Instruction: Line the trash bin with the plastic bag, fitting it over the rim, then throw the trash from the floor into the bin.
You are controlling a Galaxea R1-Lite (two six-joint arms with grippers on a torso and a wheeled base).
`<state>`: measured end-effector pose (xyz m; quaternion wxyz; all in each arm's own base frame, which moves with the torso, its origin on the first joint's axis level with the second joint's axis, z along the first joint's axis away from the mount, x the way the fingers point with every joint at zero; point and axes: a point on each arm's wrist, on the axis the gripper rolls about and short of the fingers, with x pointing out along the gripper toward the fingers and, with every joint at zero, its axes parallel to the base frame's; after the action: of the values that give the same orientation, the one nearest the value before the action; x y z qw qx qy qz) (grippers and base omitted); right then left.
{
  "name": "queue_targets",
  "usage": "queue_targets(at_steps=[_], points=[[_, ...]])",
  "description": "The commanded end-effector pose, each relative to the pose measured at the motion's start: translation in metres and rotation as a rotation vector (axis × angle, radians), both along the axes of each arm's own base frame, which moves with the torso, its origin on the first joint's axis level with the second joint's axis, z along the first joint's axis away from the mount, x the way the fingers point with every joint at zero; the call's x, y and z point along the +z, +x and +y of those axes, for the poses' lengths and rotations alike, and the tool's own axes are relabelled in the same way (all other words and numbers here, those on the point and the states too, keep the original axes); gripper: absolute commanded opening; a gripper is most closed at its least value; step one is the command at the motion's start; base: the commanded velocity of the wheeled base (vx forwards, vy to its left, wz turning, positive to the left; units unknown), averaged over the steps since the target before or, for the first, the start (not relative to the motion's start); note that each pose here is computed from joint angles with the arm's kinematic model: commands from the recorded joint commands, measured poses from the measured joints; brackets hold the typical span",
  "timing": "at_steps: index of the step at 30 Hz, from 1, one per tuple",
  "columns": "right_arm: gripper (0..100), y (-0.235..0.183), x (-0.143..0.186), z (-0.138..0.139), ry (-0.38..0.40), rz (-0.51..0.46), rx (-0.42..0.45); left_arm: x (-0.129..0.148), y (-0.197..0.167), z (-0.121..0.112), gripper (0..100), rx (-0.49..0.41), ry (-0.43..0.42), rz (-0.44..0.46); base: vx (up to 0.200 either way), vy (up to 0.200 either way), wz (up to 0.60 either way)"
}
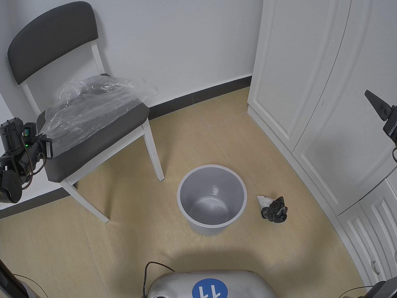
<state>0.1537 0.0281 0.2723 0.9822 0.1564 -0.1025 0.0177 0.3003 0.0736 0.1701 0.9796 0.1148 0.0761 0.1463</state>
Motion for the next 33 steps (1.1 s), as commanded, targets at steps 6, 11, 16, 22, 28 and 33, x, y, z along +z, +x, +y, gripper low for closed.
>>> queue_targets(at_steps=[6,11,16,22,28,33], points=[[100,0.003,-0.002,0.001,-0.002,0.013,0.002,-0.011,-0.014,0.028,0,0.056,-0.005,0.038,0.0,0.0,0.0],[100,0.005,-0.005,0.002,-0.003,0.027,0.004,-0.018,-0.015,0.026,100,0.048,-0.012,0.063,0.0,0.0,0.0],[100,0.005,-0.006,0.002,-0.002,0.03,0.004,-0.018,-0.015,0.028,100,0.053,-0.002,0.065,0.0,0.0,0.0],[100,0.007,-0.009,0.002,-0.005,0.042,0.004,-0.017,-0.032,0.024,100,0.028,0.045,0.091,0.0,0.0,0.0],[100,0.003,-0.007,0.001,-0.006,0.029,0.005,-0.015,-0.058,0.011,100,-0.104,0.135,0.118,0.0,0.0,0.0],[100,0.003,-0.007,0.001,-0.008,0.029,0.022,-0.004,-0.058,-0.004,100,-0.175,0.187,0.079,0.0,0.0,0.0]])
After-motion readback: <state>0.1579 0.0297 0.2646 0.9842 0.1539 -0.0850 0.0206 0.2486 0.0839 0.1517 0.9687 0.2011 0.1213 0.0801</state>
